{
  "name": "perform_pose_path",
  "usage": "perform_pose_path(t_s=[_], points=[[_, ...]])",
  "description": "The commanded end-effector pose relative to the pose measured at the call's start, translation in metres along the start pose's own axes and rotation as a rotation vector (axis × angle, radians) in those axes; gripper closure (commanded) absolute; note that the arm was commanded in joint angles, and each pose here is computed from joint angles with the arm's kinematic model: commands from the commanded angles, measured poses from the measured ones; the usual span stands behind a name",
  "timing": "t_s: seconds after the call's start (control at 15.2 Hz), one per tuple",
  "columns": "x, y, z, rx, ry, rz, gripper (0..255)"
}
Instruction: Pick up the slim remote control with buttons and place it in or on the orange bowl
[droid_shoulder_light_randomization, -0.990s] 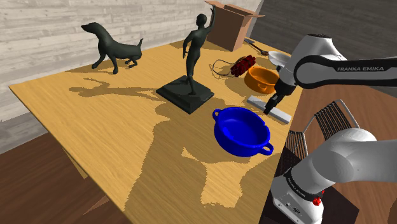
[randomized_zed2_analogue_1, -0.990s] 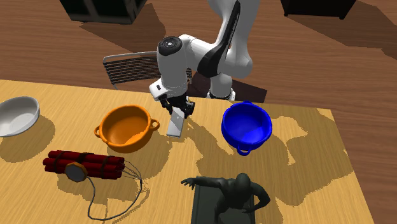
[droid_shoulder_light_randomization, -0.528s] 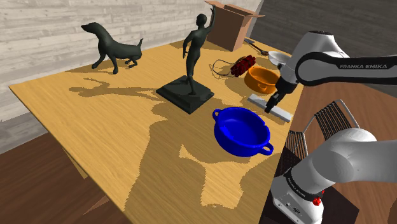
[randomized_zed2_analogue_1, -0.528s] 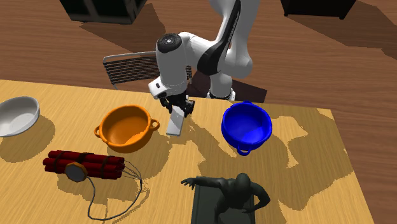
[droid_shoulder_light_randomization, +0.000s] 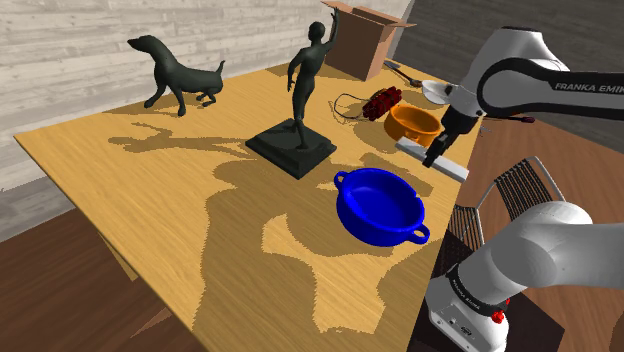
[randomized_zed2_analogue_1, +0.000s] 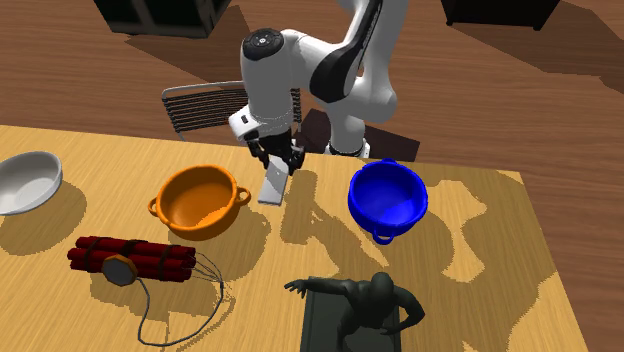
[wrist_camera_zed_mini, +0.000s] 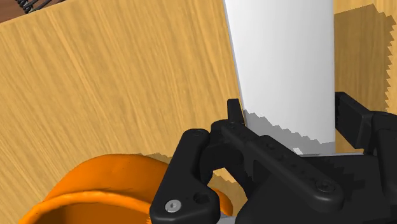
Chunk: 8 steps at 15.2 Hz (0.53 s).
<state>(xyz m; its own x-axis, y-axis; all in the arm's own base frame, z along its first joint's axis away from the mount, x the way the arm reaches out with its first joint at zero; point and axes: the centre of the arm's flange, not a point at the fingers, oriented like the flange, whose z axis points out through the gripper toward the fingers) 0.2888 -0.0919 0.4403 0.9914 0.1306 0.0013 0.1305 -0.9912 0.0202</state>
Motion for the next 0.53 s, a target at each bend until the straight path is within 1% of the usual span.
perform_pose_path(t_s=[0.0, 0.46], points=[[0.000, 0.000, -0.011, 0.000, 0.000, 0.000, 255], [0.000, 0.001, -0.048, 0.000, 0.000, 0.000, 255]])
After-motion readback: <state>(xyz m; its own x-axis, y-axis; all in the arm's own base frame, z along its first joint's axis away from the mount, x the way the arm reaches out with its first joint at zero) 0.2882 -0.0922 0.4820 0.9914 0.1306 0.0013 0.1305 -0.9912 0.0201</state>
